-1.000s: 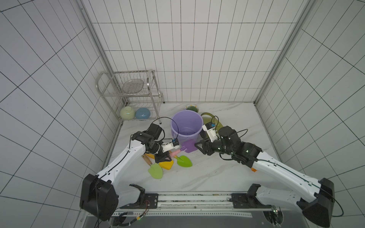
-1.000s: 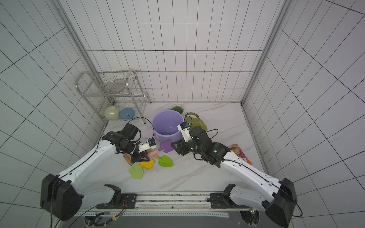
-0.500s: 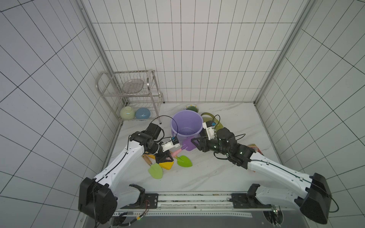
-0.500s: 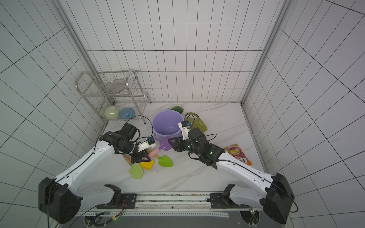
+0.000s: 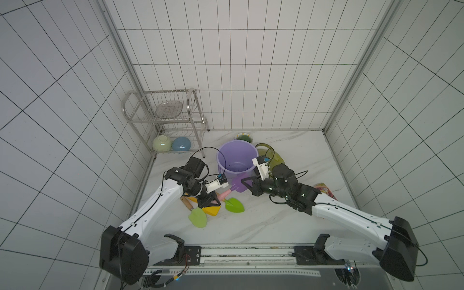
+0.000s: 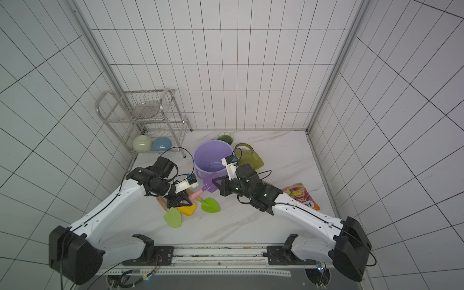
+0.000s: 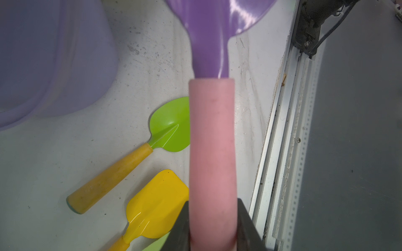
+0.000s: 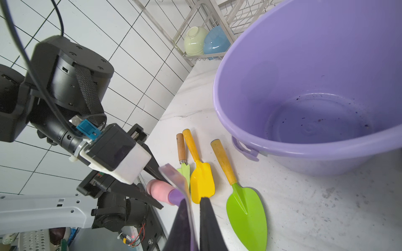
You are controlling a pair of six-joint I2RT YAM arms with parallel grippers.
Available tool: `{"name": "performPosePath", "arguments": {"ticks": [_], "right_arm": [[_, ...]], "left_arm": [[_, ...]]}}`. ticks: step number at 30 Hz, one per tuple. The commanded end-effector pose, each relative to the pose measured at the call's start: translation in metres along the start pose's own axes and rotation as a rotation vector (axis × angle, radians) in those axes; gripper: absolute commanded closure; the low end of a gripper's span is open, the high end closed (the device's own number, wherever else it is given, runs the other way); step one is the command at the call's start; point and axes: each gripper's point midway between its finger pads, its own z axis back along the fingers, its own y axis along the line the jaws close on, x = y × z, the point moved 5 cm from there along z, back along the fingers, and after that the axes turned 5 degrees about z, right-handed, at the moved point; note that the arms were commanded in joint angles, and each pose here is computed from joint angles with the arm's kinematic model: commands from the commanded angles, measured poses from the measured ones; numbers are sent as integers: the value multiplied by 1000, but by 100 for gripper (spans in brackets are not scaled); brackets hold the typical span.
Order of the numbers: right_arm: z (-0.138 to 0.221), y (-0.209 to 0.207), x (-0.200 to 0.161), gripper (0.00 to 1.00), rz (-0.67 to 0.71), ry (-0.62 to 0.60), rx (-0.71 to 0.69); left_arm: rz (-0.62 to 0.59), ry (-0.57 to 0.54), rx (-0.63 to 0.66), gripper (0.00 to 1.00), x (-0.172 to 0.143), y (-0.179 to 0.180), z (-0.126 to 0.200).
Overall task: Organize the gardening tools
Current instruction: Pick up the gardening tool from the center of the board, then place the gardening tool in the container.
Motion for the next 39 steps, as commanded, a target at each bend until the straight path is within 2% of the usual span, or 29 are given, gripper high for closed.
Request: {"name": "performPosePath", "arguments": {"ticks": [1,2,3,5,6,8,12,20,25,33,39], "right_arm": [[9,6,9,100,15,-30,-10],[10,6,11,100,19,-32,-14],[11,6,11,100,27,-31,-18],[15,7,15,100,44,-32,-30],[17,8,18,100,56,-32,-36],[24,9,25,100,82,-31,-61],[40,0,43,100,118,-28,-161],[81,-23,105,100,110,-77,-332],[80,-29,138,100,169,-54,-458],[39,-50,159,100,272,38,-657],[0,-64,153,100,282,119,-665]], "left_arm": [[-59,-48,37,100,11,0,9],[-62,-47,46,98,11,1,10],[-64,-45,56,89,11,2,10],[-64,-38,79,59,12,5,11],[-67,-32,97,49,11,7,11],[-72,-21,137,39,11,12,14],[-72,-28,207,29,11,19,25],[-98,9,258,27,6,24,35],[-104,33,282,27,1,29,31],[-126,81,324,27,-7,37,22],[-140,122,365,28,-14,46,12]]}}
